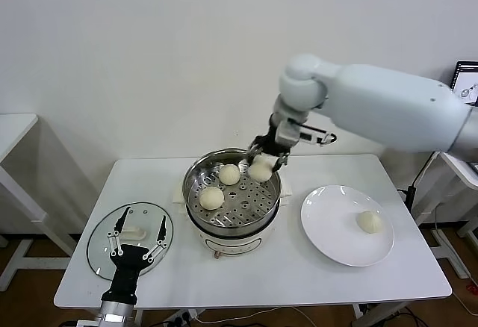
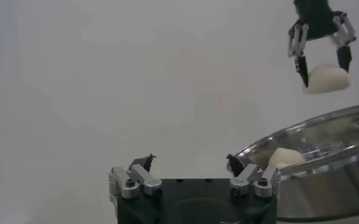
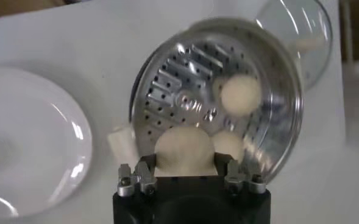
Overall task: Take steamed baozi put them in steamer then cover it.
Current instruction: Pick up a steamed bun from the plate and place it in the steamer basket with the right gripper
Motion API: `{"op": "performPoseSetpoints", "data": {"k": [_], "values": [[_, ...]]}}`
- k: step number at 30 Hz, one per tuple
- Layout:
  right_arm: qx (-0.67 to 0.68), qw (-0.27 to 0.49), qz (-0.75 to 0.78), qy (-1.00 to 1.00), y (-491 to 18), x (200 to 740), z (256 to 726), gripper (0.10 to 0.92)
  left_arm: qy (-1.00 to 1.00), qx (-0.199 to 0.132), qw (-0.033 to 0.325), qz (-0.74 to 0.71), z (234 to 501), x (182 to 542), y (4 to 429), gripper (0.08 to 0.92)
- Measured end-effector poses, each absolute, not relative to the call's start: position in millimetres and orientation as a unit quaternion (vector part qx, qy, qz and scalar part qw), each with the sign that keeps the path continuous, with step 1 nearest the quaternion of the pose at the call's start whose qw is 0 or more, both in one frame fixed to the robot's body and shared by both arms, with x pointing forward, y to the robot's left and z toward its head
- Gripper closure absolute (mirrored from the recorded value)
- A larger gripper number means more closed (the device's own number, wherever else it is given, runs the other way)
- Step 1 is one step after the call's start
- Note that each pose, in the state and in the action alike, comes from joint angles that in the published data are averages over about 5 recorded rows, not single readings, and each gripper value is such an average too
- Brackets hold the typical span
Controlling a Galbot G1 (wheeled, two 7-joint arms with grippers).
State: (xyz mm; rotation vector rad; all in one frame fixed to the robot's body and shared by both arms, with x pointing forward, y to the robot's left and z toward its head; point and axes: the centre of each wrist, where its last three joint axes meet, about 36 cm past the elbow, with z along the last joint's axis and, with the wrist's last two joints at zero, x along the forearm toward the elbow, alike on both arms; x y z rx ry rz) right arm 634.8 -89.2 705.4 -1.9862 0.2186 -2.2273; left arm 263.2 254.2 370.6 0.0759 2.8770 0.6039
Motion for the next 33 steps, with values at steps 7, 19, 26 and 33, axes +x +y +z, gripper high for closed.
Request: {"op": "performPoseSetpoints", "data": {"k": [7, 19, 26, 33], "values": [[-0.667, 0.128, -0.733, -0.014, -61, 621, 676, 0.352, 0.974, 0.024, 0.102, 0.203, 371, 264, 254, 0.177], [-0.672, 0.157, -0.719, -0.079, -36, 615, 632, 0.352, 0.974, 0.022, 0.103, 0.203, 369, 265, 255, 0.177], [-0.673, 0.156, -0.718, -0.088, -26, 616, 616, 0.352, 0.973, 0.021, 0.104, 0.203, 368, 265, 256, 0.177], [-0.673, 0.158, -0.717, -0.089, -21, 616, 611, 0.299, 0.973, 0.02, 0.107, 0.205, 368, 266, 257, 0.177]]}}
